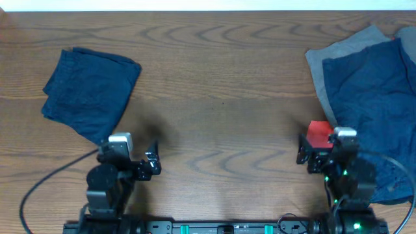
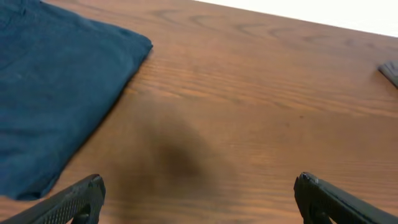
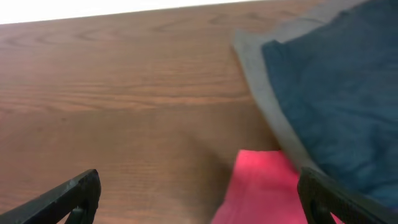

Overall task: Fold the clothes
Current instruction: 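Move the right gripper onto the dark blue shorts edge in the pile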

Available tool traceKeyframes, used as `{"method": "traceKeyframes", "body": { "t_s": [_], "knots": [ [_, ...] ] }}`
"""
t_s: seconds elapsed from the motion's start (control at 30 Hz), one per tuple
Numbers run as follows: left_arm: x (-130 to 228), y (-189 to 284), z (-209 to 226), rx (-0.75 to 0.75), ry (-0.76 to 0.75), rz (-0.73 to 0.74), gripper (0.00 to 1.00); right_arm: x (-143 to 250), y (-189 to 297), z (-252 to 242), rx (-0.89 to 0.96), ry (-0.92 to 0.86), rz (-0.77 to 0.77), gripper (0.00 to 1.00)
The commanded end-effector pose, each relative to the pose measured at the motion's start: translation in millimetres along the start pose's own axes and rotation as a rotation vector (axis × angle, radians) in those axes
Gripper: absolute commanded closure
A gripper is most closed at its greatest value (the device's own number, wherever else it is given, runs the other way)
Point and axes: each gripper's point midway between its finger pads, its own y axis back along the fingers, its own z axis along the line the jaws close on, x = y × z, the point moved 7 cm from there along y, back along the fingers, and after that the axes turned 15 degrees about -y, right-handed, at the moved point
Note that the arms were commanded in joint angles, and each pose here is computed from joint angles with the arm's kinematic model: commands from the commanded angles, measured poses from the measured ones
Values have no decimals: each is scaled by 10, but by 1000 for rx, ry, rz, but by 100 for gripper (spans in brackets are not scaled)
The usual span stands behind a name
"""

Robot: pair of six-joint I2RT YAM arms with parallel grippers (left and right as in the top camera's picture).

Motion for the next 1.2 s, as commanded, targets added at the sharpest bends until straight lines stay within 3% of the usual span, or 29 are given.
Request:
{"method": "traceKeyframes", "body": {
  "t_s": [0.0, 0.2, 0.33, 0.43, 0.53, 0.67, 1.17],
  "knots": [
    [-242, 53, 1, 12, 13, 33, 2, -220, -15, 0, 107, -7, 49, 1],
    [-381, 41, 10, 21, 28, 200, 2, -416, -223, 65, 143, -25, 215, 1],
    [-384, -28, 16, 25, 34, 264, 2, -570, -362, 56, 183, -4, 190, 1],
    [-358, -76, 19, 26, 36, 291, 2, -626, -491, -178, 385, -10, 139, 1],
    [-339, -112, 21, 27, 39, 311, 2, -561, -617, -494, 596, -61, 152, 1],
    [-321, -142, 22, 28, 40, 329, 2, -367, -812, -800, 713, -103, 251, 6],
    [-310, -160, 23, 29, 41, 340, 2, -64, -1114, -1198, 818, -162, 354, 18]
  ]
}}
